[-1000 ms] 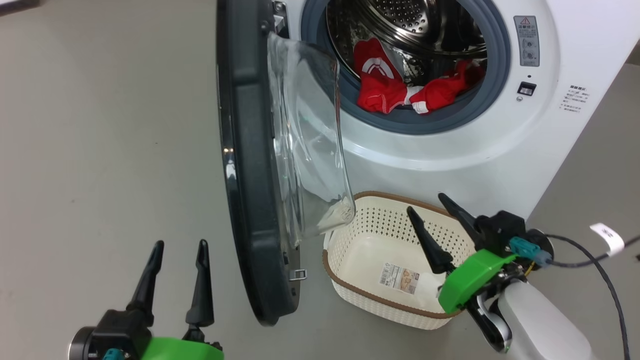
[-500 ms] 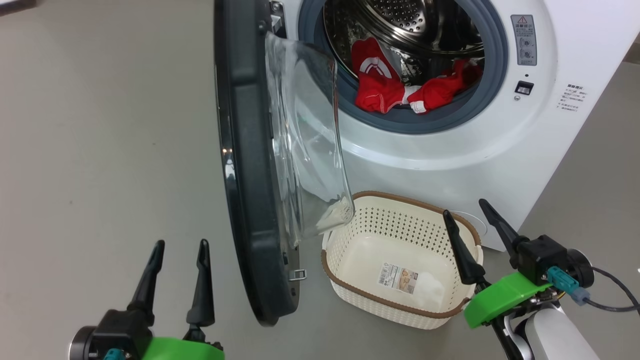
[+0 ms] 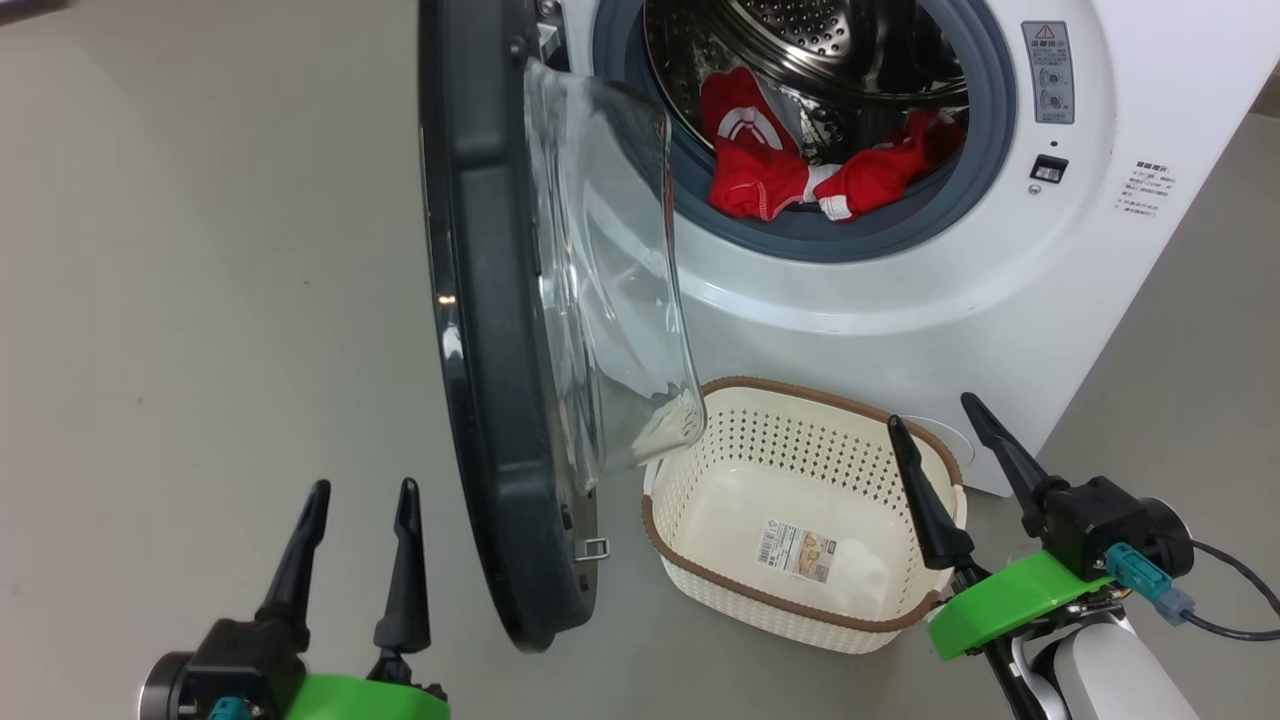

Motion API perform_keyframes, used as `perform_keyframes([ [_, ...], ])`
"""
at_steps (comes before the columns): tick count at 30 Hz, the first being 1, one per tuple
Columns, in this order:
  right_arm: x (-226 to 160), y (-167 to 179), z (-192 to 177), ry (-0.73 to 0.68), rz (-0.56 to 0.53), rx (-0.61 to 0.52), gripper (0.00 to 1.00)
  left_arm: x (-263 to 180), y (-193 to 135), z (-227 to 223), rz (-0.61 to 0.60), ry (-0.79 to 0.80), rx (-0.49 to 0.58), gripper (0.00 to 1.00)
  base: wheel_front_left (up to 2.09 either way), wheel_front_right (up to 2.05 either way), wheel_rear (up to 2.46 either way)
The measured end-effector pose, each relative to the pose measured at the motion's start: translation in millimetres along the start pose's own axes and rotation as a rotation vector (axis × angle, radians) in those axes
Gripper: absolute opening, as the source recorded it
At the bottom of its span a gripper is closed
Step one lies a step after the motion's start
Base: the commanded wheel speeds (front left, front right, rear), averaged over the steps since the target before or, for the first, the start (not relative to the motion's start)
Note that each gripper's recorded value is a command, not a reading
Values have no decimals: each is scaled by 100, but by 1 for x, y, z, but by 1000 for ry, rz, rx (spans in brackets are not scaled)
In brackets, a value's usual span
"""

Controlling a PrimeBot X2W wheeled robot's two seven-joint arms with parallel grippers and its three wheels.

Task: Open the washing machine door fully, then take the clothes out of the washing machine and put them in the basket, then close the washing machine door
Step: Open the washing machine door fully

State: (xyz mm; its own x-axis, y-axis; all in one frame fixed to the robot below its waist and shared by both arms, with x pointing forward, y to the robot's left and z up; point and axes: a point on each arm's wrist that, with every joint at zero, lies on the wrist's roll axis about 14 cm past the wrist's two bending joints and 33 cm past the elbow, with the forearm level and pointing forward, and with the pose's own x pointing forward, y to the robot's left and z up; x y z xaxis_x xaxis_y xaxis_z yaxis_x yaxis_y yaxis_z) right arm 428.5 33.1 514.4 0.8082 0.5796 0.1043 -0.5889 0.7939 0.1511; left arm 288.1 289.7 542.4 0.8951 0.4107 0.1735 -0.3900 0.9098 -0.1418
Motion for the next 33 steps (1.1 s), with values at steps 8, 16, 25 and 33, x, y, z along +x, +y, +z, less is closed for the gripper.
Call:
perform_keyframes([
  [8,0,4,-1,4,11,7,100,0,0,0,1,1,0,100,0,0,0],
  [16,0,4,-4,11,10,10,100,0,0,-2,2,8,-1,100,0,0,0],
  [25,-1,4,-6,18,5,42,100,1,1,8,3,-25,-8,0,0,0,0],
  [33,-2,8,-6,22,10,52,100,20,-13,79,-64,-245,-73,0,0,0,0],
])
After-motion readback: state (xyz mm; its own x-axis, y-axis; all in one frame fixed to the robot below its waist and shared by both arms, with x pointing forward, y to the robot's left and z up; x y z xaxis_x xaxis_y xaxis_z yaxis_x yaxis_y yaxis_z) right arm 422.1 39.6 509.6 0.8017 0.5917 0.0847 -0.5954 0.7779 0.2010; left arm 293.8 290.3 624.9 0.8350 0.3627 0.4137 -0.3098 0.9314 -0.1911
